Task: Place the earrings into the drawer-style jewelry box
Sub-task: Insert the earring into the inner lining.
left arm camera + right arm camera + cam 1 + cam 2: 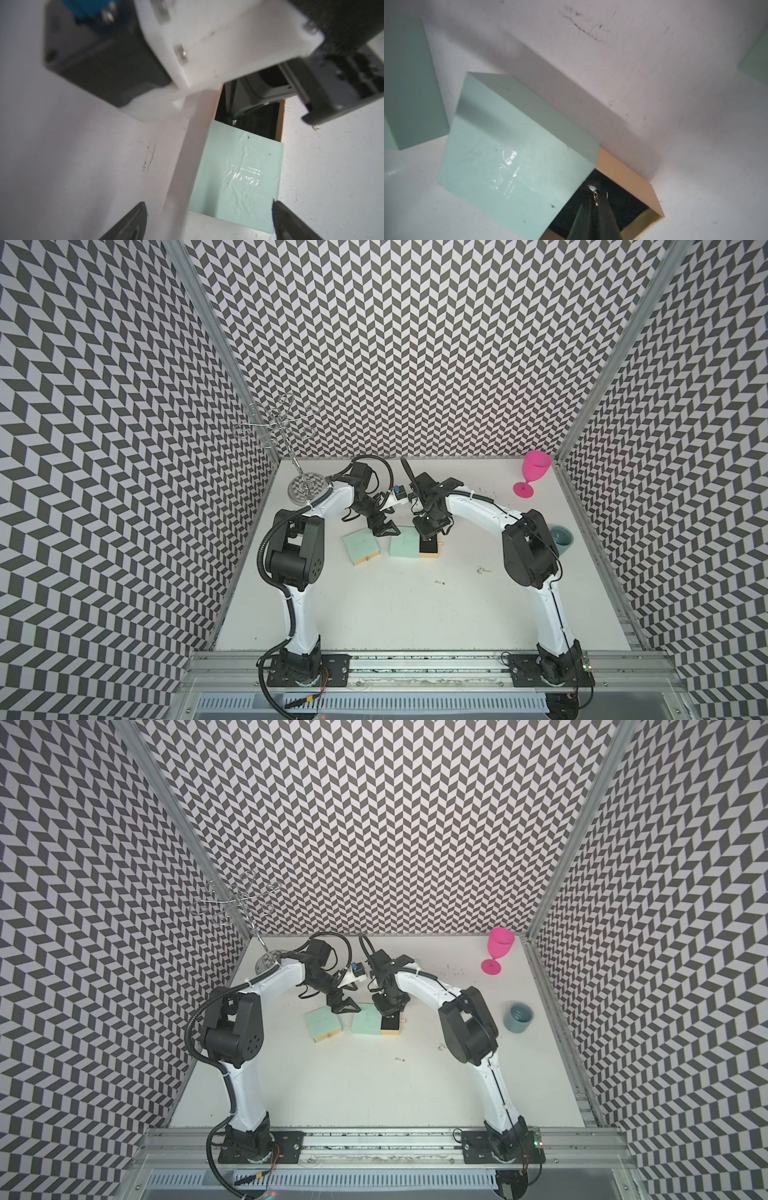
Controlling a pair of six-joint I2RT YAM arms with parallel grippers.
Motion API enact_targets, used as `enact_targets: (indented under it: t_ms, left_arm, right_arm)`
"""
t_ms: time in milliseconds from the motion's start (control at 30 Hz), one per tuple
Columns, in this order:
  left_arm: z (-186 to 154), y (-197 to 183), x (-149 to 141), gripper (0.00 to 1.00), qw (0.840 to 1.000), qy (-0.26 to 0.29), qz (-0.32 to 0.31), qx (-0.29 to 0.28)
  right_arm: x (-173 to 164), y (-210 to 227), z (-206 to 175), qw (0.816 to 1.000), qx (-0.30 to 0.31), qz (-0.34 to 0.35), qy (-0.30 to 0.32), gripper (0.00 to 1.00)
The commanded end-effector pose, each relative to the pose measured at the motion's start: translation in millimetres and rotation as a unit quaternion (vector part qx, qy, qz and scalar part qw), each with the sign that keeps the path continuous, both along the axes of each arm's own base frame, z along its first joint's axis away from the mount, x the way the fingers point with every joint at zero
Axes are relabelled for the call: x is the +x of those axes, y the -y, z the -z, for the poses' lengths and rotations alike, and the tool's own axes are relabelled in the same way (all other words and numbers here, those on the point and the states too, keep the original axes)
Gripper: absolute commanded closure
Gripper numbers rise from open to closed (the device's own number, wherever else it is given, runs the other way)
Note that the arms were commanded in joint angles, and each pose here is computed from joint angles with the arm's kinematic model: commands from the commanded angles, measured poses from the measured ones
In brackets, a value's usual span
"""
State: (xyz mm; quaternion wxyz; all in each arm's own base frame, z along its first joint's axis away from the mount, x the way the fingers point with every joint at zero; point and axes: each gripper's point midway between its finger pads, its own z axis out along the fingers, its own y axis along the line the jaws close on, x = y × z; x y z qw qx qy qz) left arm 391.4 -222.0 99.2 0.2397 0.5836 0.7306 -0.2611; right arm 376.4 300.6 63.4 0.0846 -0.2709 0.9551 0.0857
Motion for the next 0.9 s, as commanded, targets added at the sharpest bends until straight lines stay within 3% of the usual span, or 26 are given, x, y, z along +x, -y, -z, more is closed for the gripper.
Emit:
enact_targets:
  t_ms: [0,867]
  left_arm:
    - [-3,3,0,0.05,1.0,0.005,0.012,-0.002]
    - [-1,1,-3,0.06,1.0,0.0,0.014,0.001]
  right_arm:
    - [3,2,-27,1.0,0.005,0.006,0.03,0.89]
    - [-16,14,18,0.999,-0.013,0.019,-0.028,0.91]
